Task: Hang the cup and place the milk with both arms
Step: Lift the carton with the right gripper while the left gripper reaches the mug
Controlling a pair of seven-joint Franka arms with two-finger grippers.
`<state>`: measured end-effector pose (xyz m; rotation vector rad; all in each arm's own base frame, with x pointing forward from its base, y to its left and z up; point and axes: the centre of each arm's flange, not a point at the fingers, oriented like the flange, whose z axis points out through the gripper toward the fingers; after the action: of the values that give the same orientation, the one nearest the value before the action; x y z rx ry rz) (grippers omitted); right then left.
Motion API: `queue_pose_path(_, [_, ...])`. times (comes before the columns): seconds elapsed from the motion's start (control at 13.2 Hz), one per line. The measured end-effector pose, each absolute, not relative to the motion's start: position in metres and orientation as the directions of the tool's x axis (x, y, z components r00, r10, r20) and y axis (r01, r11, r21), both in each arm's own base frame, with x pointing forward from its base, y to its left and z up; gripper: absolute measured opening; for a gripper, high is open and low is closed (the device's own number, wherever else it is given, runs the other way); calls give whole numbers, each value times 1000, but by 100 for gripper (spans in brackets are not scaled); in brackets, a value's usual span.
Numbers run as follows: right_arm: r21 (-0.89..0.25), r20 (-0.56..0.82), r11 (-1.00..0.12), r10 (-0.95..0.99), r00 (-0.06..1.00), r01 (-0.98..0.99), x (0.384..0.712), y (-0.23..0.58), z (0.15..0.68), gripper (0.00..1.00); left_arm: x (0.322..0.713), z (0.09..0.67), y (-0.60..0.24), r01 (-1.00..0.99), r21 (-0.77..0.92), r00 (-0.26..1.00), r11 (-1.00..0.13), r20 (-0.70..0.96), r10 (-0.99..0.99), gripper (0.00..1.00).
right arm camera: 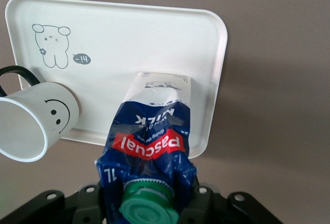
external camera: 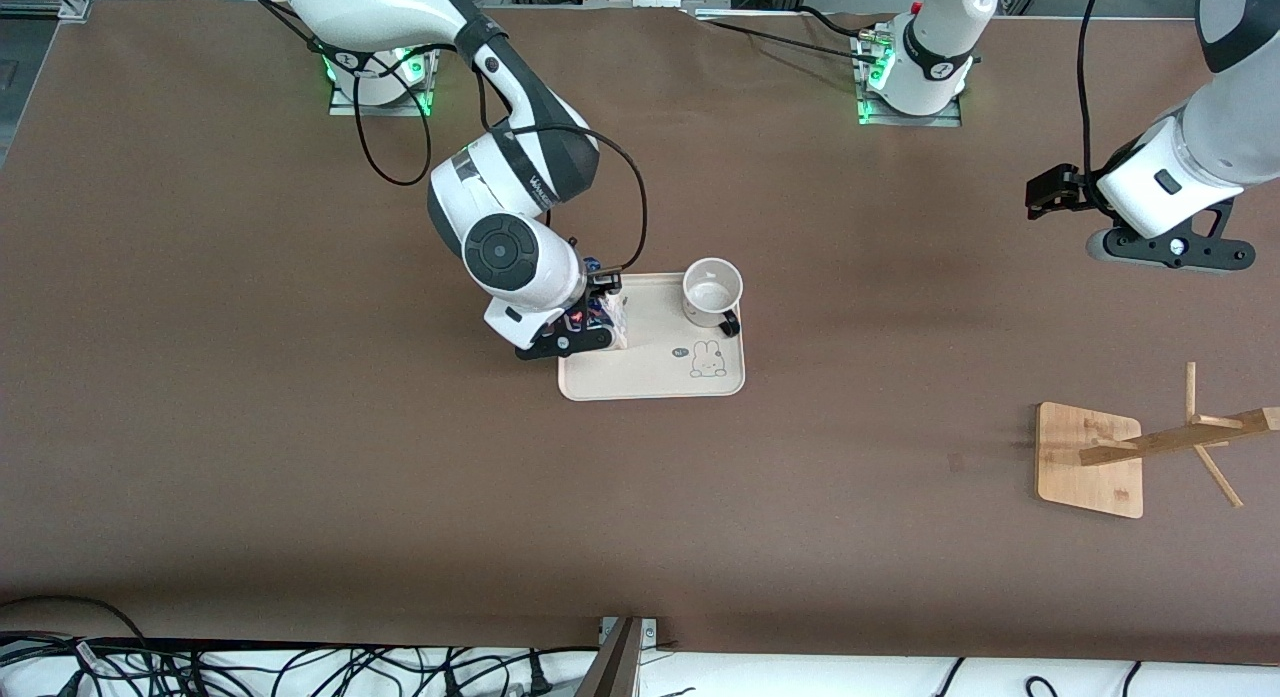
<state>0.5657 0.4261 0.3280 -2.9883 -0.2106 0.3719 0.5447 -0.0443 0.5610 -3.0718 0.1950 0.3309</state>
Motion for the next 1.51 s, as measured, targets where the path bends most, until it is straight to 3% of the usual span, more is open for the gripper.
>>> queue_pose_path(0.15, [-135, -232, -983, 154, 961, 125, 566, 426, 328, 49, 544, 561, -49, -138, -32, 968, -990, -217, -128, 100])
queue_pose_path(0.76, [-131, -211, -985, 140, 967, 114, 564, 431, 342, 43, 549, 546, -73, -143, 64, 960, -988, -235, -155, 100])
queue_pose_path(0.91, [-101, -176, -991, 109, 978, 92, 553, 441, 372, 43, 554, 540, -79, -114, 87, 965, -990, -228, -131, 100])
queue_pose_path(1.13, [-32, -134, -996, 91, 987, 88, 535, 425, 457, 43, 562, 522, -115, -83, 83, 970, -993, -220, -99, 100])
queue_pose_path(1.36, [41, -77, -999, -31, 997, -28, 554, 334, 536, 43, 571, 497, -154, -66, 71, 974, -995, -210, -80, 100])
queue_pose_path(1.51, [73, -77, -994, -93, 993, -87, 578, 261, 551, 43, 579, 478, -175, -35, 66, 981, -997, -190, -47, 100])
